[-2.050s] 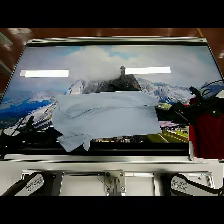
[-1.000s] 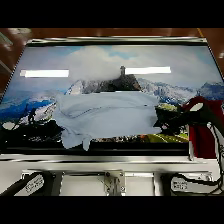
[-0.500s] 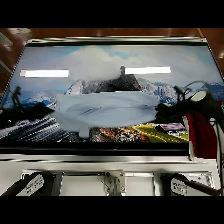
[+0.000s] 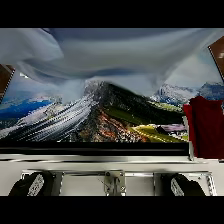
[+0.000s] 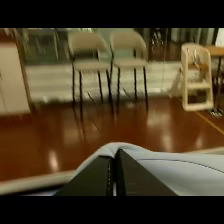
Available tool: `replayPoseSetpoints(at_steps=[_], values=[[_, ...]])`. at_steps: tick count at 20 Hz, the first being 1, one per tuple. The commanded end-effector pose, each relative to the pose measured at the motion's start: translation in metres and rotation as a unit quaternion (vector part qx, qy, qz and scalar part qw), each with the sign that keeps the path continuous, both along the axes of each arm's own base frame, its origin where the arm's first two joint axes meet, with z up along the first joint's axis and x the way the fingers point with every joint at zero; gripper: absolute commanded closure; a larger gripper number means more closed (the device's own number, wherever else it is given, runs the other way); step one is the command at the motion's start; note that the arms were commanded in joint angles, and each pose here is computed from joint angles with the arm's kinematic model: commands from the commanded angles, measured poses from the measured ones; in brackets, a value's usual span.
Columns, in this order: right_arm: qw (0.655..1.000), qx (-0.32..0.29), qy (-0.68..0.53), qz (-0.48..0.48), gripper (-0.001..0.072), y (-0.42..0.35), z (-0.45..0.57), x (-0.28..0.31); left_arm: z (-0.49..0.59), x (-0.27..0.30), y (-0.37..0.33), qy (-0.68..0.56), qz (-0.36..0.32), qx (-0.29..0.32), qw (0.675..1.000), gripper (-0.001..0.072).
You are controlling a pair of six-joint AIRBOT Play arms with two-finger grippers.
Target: Fold the shirts.
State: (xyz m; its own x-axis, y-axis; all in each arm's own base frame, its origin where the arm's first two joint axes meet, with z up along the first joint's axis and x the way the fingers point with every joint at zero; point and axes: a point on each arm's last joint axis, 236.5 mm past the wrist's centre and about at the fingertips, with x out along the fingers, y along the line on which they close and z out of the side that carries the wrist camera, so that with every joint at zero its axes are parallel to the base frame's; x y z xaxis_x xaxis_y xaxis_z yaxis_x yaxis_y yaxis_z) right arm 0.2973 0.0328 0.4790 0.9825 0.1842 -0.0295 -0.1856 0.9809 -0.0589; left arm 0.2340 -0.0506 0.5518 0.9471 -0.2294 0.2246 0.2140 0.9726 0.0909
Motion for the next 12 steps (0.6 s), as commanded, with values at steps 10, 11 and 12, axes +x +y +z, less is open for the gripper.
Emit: replayPoseSetpoints(at_steps=[10,11,12], values=[[0.993,-0.041,0.075,-0.077,0.0646,-0.011,-0.022,-0.165,-0.037,-0.133,-0.008,0.083,0.108,0.062,0.989,0.0670],[0.989,-0.045,0.111,-0.083,0.0646,-0.015,-0.038,-0.163,-0.049,-0.130,-0.007,0.107,0.106,0.064,0.987,0.0670],[0.984,-0.043,0.151,-0.086,0.0646,-0.019,-0.054,-0.161,-0.060,-0.127,-0.006,0.130,0.103,0.065,0.984,0.0670]])
